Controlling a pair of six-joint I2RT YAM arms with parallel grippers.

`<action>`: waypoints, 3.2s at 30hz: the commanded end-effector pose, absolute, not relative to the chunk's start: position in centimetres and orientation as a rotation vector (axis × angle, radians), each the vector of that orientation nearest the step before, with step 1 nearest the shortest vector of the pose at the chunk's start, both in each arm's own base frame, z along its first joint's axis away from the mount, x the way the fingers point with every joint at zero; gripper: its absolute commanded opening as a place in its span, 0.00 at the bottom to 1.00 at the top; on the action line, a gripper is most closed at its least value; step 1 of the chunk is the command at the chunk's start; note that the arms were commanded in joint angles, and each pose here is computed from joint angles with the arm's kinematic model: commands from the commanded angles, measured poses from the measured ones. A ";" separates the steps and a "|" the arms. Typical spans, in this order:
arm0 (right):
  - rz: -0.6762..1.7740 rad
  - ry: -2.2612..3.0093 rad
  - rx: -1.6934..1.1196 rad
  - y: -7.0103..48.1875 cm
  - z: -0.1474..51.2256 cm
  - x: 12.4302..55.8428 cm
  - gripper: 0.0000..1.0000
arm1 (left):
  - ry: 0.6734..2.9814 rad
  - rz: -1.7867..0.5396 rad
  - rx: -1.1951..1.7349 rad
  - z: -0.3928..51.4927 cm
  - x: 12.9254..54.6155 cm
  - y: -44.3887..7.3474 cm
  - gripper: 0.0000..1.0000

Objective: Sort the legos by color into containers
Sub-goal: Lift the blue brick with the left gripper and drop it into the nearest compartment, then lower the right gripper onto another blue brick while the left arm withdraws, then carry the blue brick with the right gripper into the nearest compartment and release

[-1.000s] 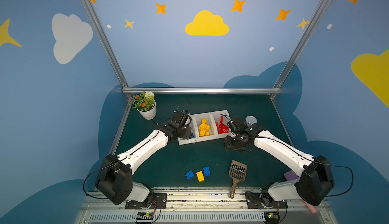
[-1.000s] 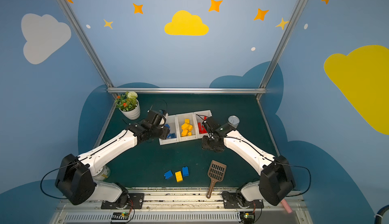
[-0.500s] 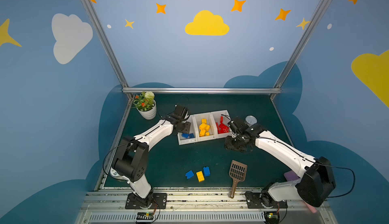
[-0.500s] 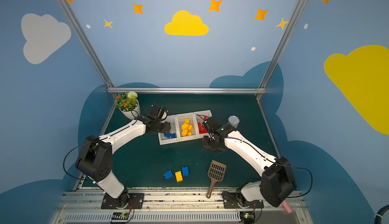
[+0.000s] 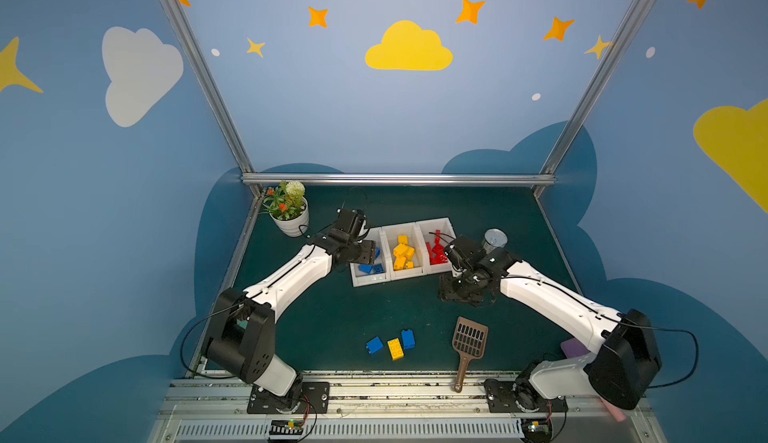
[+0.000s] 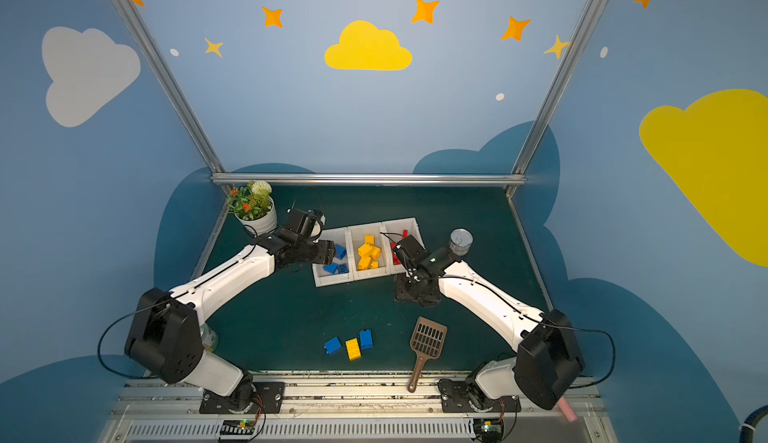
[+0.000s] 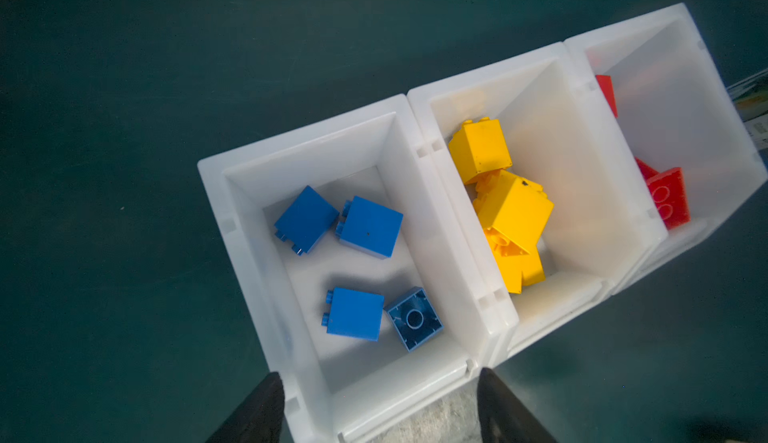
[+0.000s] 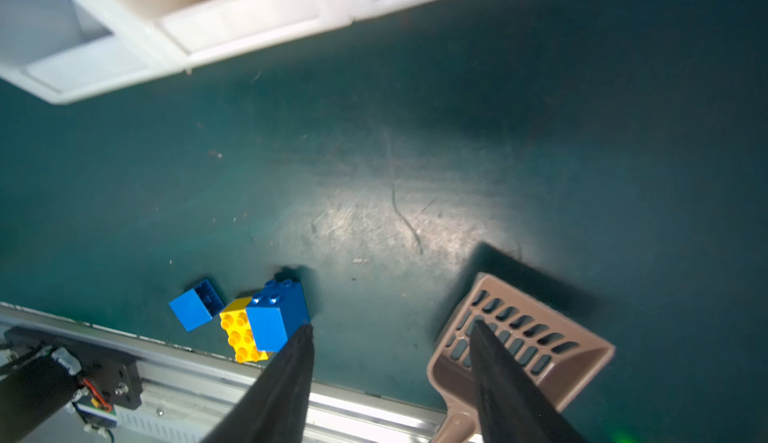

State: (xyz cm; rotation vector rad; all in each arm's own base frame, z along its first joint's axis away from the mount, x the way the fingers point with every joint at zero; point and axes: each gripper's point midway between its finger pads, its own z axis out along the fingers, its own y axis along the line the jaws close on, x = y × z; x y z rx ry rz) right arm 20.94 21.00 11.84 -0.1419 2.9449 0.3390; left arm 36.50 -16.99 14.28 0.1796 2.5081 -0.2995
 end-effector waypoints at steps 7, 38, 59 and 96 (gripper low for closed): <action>0.289 3.021 -0.331 26.1 9.9 17.5 0.61 | 2.497 -0.344 0.065 14.8 32.2 -14.8 0.76; 0.054 3.179 -0.588 30.6 4.0 12.1 0.50 | 2.456 -0.467 -0.084 12.3 26.3 -12.7 0.78; 0.094 3.001 -0.649 32.1 10.2 18.4 0.26 | 2.431 -0.481 -0.091 12.9 26.0 -12.5 0.79; 0.447 2.690 -0.727 41.6 17.1 33.7 0.59 | 2.478 -0.524 -0.086 12.1 24.6 -12.8 0.79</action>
